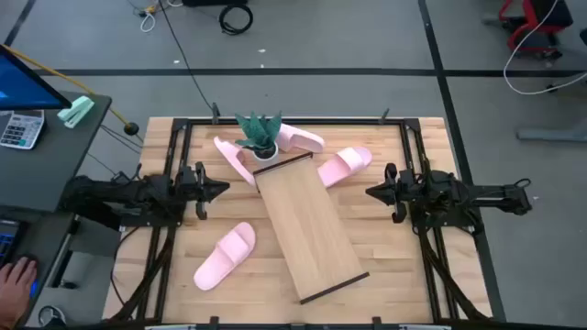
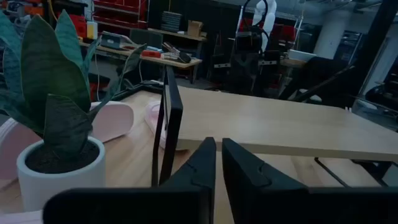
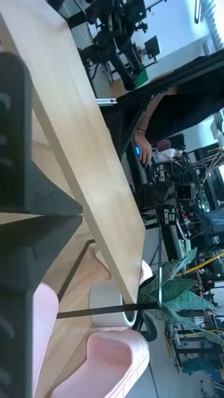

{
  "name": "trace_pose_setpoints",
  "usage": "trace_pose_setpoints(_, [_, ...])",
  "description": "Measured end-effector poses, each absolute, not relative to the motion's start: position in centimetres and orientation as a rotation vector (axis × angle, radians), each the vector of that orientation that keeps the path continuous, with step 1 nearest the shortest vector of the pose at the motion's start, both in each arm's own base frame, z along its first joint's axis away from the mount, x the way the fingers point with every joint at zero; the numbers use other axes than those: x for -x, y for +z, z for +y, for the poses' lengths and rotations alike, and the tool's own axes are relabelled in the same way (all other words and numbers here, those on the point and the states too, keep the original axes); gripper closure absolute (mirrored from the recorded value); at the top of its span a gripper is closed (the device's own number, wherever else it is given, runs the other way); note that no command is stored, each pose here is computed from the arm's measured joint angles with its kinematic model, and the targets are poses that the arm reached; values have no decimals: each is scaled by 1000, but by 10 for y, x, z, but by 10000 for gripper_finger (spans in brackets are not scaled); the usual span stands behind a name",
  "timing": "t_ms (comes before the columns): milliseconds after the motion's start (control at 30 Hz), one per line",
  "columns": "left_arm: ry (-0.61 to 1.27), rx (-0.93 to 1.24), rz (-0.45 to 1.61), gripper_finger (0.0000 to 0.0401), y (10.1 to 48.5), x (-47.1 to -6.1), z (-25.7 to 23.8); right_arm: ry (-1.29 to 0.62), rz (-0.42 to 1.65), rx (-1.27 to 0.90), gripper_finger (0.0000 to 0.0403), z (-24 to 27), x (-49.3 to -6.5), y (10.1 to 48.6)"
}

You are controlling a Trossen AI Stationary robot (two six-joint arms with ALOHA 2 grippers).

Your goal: Pick and place slides into the shelf

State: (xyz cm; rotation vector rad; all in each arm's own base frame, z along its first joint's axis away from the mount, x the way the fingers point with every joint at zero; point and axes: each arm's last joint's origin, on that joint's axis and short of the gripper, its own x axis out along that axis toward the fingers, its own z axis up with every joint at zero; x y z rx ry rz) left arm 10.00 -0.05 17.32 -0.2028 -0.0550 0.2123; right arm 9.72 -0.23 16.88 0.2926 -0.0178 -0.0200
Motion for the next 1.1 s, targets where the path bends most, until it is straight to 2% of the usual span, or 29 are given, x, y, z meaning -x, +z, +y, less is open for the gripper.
trace_pose_setpoints(200, [212, 204, -55, 378, 173, -100, -1, -20, -18, -293, 385, -2, -97, 169])
trace_pose_setpoints(600, [212, 203, -55, 362, 173, -100, -1, -20, -18, -293, 385, -2, -97, 169])
trace_pose_setpoints(1100, [212, 202, -55, 376, 173, -100, -1, -20, -18, -293, 385, -2, -97, 169])
